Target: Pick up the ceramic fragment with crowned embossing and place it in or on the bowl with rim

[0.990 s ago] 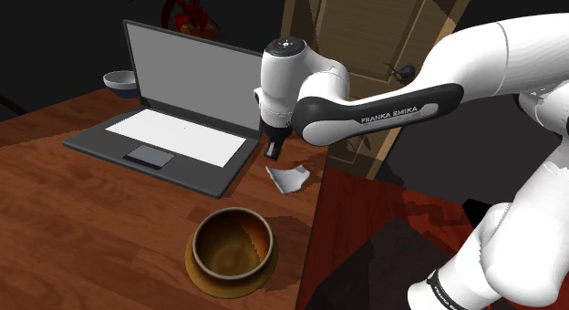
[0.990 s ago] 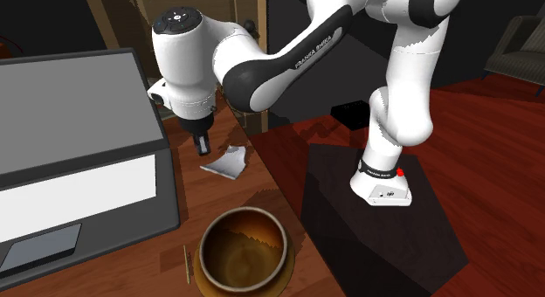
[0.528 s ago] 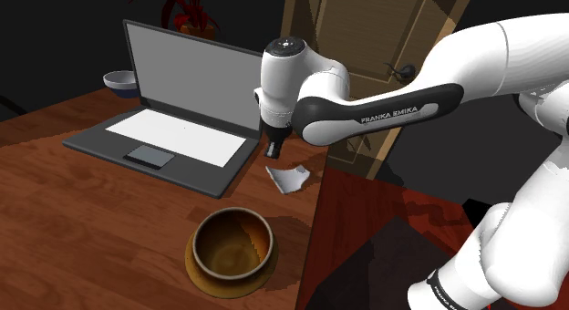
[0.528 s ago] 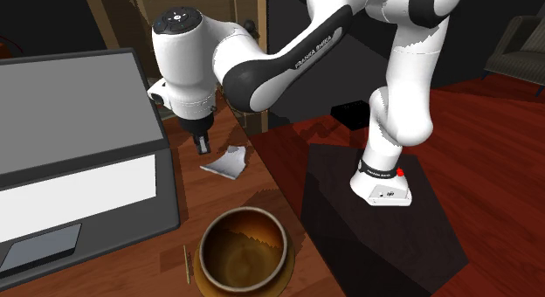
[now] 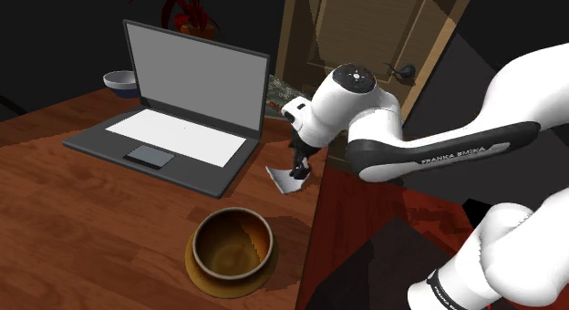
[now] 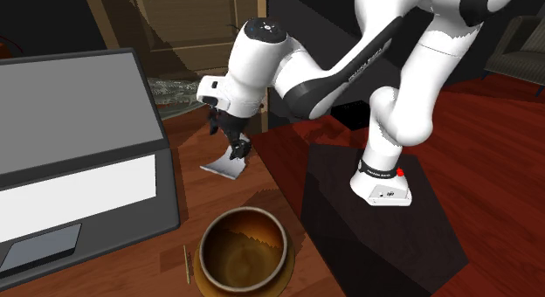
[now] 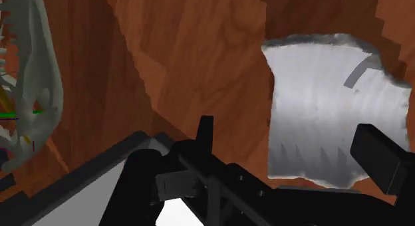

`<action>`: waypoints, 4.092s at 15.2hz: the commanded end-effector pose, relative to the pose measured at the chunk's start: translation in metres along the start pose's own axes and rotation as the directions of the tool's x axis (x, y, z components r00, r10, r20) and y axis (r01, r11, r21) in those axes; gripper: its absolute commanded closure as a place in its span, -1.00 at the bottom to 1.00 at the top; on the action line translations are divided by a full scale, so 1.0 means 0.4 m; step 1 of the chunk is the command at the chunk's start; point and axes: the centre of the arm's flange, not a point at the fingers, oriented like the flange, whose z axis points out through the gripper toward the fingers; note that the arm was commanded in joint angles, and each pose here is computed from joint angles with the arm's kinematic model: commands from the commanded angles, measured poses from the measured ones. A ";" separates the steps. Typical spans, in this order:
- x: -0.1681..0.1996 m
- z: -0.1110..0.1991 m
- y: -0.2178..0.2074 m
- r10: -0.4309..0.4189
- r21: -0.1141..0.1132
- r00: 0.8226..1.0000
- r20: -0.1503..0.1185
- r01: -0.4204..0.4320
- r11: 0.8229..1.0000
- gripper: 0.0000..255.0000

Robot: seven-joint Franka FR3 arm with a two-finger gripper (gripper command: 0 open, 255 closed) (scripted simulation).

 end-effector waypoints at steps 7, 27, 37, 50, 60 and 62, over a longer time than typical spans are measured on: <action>-0.413 0.016 -0.084 -0.855 -0.485 0.442 -0.271 0.705 0.518 -1.00; -0.358 0.099 -0.082 -0.855 -0.485 0.442 -0.271 0.705 0.518 1.00; -0.353 0.040 -0.052 -0.855 -0.485 0.442 -0.271 0.705 0.518 1.00; -0.339 -0.113 0.025 -0.855 -0.485 0.442 -0.271 0.705 0.518 1.00; -0.329 -0.230 0.084 -0.855 -0.485 0.442 -0.271 0.705 0.518 1.00; -0.327 -0.254 0.096 -0.855 -0.485 0.442 -0.271 0.705 0.518 1.00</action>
